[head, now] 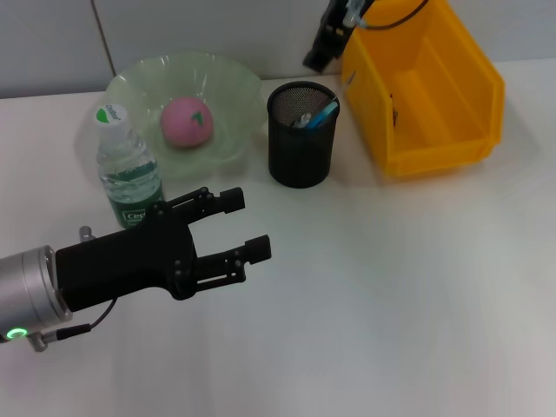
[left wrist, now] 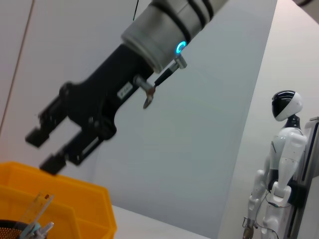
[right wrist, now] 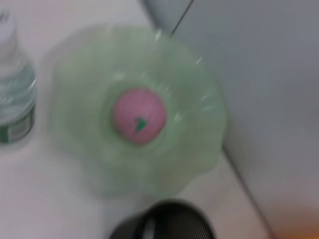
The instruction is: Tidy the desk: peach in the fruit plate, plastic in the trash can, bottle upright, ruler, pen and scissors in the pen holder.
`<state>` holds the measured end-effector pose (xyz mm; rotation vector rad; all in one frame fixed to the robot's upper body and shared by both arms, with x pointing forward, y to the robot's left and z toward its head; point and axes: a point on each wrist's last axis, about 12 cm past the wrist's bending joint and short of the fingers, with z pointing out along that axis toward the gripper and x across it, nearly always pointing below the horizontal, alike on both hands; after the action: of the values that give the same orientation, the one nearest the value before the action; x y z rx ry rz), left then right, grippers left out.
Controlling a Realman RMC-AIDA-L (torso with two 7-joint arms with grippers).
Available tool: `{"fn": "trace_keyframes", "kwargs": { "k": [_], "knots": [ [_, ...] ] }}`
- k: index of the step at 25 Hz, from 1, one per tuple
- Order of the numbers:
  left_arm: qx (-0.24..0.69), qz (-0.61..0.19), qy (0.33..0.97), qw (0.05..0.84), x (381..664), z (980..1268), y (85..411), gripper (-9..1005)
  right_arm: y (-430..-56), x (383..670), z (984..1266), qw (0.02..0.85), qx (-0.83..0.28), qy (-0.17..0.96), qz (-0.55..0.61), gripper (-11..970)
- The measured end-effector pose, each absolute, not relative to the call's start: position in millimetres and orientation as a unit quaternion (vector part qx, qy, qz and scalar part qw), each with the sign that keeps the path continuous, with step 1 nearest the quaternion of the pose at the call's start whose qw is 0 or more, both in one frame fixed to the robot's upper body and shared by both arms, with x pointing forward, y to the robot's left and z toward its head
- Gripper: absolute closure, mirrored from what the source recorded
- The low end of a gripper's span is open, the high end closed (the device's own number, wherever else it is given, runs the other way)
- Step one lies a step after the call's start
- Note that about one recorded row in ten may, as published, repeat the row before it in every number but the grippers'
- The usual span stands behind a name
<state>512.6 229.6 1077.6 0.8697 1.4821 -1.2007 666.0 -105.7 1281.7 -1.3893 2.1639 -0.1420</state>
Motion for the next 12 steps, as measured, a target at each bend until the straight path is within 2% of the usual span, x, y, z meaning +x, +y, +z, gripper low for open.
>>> {"fn": "trace_keyframes", "kwargs": {
  "k": [2,4,7,11,12],
  "knots": [
    [0.360,-0.497,0.613,0.499,513,1078,229,194,-121,655,1293,0.353,-0.493,0.795,-0.013,530],
    [0.360,-0.497,0.613,0.499,513,1078,229,194,-126,649,1295,0.377,-0.484,0.790,0.012,359],
    [0.363,-0.494,0.613,0.499,513,1078,232,194,-151,627,1296,0.452,-0.452,0.761,0.112,354],
    [0.364,-0.493,0.613,0.499,514,1079,232,194,-170,607,1287,0.488,-0.435,0.735,0.180,348],
    [0.364,-0.493,0.613,0.499,514,1079,232,194,-182,597,1280,0.507,-0.415,0.719,0.231,346]
  ]
}}
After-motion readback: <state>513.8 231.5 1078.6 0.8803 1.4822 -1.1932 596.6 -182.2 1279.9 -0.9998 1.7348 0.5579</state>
